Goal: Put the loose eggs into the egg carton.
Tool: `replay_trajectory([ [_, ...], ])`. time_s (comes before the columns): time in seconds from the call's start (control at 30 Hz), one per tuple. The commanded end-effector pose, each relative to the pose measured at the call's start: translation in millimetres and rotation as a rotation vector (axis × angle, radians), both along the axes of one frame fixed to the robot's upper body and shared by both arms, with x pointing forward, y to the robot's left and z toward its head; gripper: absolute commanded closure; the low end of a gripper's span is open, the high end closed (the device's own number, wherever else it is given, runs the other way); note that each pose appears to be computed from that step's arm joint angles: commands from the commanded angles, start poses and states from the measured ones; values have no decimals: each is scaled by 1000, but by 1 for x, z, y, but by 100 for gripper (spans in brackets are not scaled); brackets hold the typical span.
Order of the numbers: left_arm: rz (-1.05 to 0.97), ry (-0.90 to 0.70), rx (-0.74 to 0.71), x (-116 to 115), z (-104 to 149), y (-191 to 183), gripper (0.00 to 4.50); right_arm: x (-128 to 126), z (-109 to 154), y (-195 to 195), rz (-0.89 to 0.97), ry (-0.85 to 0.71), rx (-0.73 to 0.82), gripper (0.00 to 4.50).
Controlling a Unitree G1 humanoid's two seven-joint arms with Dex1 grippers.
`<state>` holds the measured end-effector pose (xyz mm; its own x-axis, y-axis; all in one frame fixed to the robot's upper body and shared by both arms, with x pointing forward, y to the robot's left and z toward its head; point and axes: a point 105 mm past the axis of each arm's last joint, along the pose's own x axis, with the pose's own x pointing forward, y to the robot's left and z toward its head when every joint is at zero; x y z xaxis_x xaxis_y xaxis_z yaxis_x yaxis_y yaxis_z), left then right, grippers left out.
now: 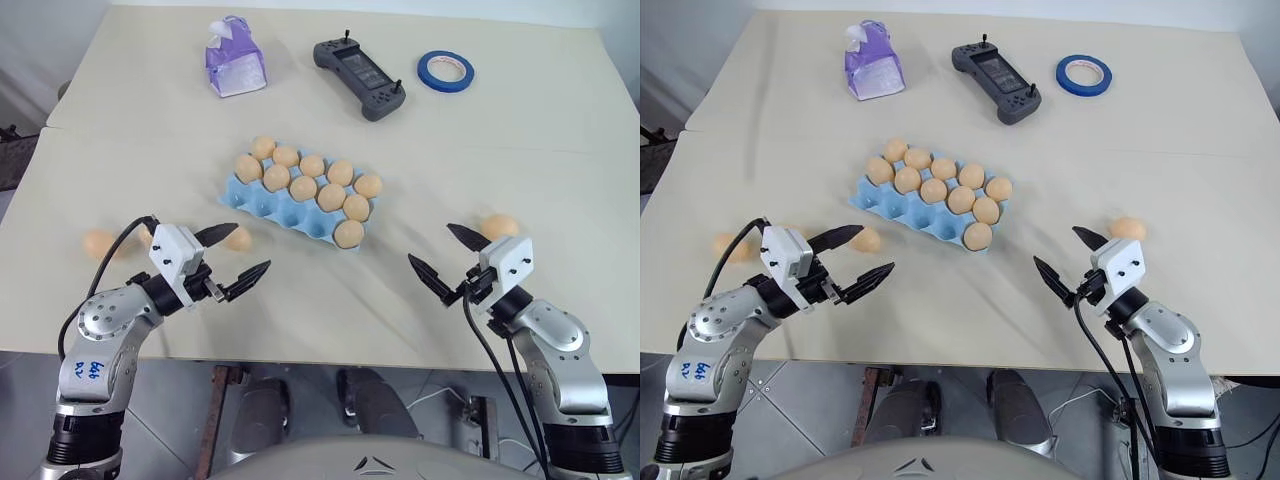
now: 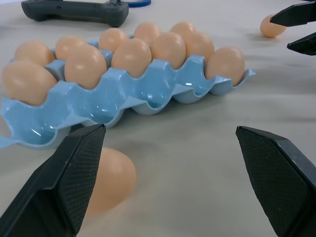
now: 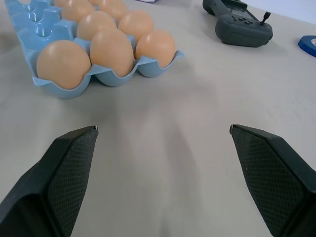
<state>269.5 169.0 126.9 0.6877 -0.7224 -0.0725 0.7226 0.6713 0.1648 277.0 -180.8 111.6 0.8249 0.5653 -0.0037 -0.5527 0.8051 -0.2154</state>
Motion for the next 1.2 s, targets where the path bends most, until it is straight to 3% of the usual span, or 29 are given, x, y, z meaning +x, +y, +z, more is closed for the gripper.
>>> replay_trajectory([
  [0.03,0,-72,11,0,14,0,0,2,12,0,13,-47,-12,2],
  [0.27,-214,-122,17,1,29,-39,0,-4,38,-47,-164,-114,22,2],
  [0.43,-411,-92,12,-4,27,-72,0,-25,24,-90,-318,-75,-15,2],
  [0.6,-488,-74,29,-4,23,-79,0,-27,3,-96,-324,-1,-10,2],
  [0.83,-486,-70,23,-3,24,-78,0,3,3,-97,-256,10,2,2],
  [1.0,-479,-63,22,-8,22,-76,0,39,4,-102,-204,28,-34,2],
  [1.13,-457,-66,19,-9,23,-75,0,60,-9,-105,-168,114,-59,2],
  [1.2,-445,-68,20,-10,24,-74,0,68,-15,-105,-156,135,-71,44],
])
